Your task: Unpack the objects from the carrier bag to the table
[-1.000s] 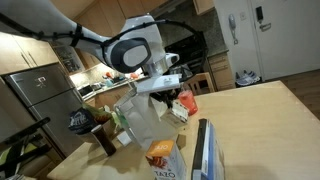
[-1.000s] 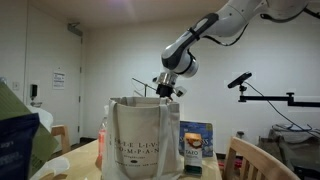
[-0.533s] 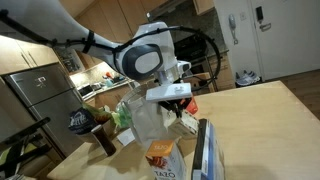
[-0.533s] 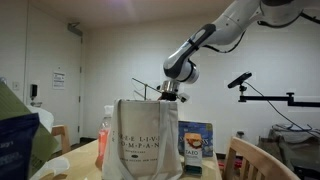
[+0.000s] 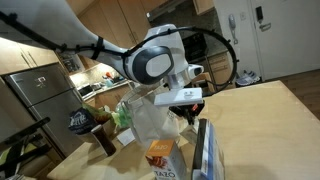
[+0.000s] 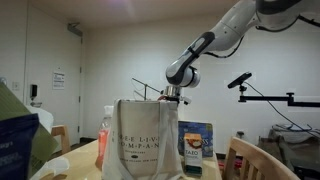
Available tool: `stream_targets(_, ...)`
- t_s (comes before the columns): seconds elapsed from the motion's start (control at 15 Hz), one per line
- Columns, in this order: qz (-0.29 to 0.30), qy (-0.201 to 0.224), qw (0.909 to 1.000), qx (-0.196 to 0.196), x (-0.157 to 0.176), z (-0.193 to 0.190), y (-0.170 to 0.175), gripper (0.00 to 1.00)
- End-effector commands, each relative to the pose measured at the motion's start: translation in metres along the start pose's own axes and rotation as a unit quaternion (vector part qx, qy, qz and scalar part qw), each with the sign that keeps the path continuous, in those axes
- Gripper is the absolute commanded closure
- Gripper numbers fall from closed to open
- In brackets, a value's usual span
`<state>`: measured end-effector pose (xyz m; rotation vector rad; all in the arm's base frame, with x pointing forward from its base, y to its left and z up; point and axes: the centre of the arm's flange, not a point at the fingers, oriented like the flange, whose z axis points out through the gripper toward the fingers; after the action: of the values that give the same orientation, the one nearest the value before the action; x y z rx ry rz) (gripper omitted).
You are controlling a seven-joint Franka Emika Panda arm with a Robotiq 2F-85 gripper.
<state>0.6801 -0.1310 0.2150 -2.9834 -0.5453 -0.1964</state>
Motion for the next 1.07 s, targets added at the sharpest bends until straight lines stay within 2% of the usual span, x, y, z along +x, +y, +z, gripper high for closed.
stream_targets(0.0, 0.011, -0.006, 0.9999, 0.001, 0.009, 0.001, 0.005, 0.98)
stream_targets(0.07, 0.010, -0.009, 0.9999, -0.001, 0.010, 0.001, 0.005, 0.98)
stream_targets(0.13, 0.009, -0.017, 0.9998, -0.007, 0.011, 0.000, 0.005, 0.67)
stream_targets(0.2, 0.005, -0.021, 0.9996, -0.018, 0.011, -0.002, 0.005, 0.66)
stream_targets(0.47, 0.006, -0.044, 0.9966, -0.070, 0.013, -0.013, 0.005, 0.37)
stream_targets(0.73, 0.002, -0.068, 0.9866, -0.148, 0.016, -0.038, 0.002, 0.07)
stream_targets(0.8, -0.002, -0.073, 0.9825, -0.172, 0.018, -0.048, -0.002, 0.01)
stream_targets(1.0, -0.019, -0.075, 0.9705, -0.228, 0.028, -0.080, -0.016, 0.00)
